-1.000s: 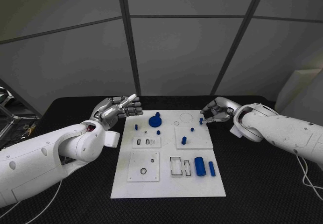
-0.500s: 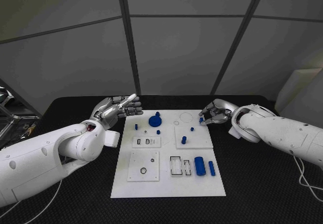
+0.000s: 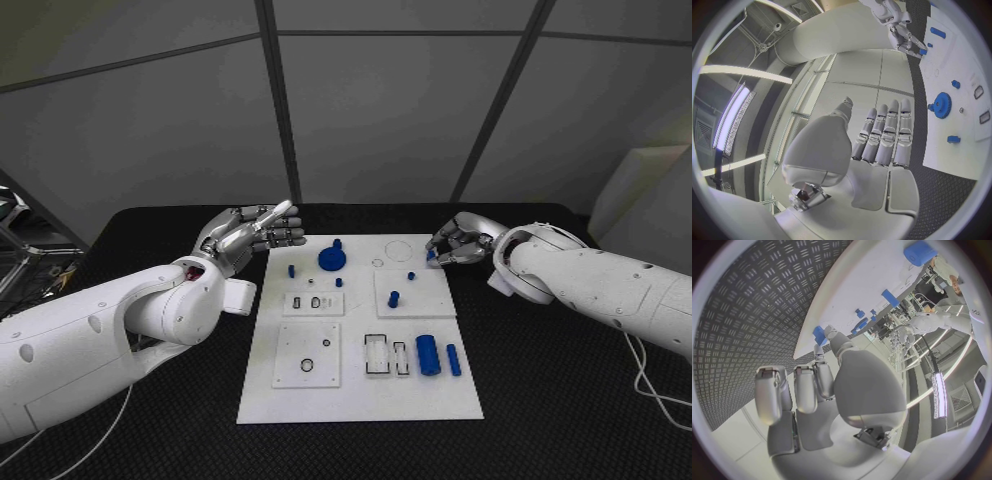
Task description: Assemble the parts on the task board
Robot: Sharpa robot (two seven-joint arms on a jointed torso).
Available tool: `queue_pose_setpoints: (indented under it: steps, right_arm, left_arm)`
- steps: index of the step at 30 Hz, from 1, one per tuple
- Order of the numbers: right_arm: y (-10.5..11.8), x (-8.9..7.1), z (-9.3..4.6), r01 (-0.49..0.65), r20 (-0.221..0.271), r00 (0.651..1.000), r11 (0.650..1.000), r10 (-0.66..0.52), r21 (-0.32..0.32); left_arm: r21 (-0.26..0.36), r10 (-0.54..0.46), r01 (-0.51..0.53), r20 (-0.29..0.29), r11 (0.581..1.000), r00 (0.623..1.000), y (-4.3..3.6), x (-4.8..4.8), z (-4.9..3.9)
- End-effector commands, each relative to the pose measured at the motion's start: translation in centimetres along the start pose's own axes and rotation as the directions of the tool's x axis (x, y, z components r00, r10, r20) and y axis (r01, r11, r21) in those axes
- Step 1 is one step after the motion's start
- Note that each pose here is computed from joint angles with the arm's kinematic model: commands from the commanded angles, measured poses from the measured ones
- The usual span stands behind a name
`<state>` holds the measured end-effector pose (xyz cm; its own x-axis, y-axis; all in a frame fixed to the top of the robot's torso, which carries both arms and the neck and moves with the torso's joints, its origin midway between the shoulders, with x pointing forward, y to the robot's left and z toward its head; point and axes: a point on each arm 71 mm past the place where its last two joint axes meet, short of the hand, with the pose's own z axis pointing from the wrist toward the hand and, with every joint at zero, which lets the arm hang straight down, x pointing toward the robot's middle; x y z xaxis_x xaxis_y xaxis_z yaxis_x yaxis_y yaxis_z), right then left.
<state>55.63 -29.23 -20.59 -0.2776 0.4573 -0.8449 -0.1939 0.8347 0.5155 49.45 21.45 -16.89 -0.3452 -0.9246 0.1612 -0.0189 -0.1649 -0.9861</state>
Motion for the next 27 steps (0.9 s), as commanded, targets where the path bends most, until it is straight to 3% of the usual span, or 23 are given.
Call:
queue_pose_setpoints:
  steps: [1,27]
  right_arm:
    - [0.09,0.03,0.09,0.016,-0.012,1.0,1.0,-0.016,0.0]
    - [-0.02,0.07,0.24,0.038,-0.011,0.999,0.999,-0.038,0.011]
  left_arm:
    - [0.006,0.0,0.0,-0.014,1.0,1.0,-0.1,0.17,0.05]
    - [0.005,0.001,-0.001,-0.013,1.0,1.0,-0.08,0.11,0.06]
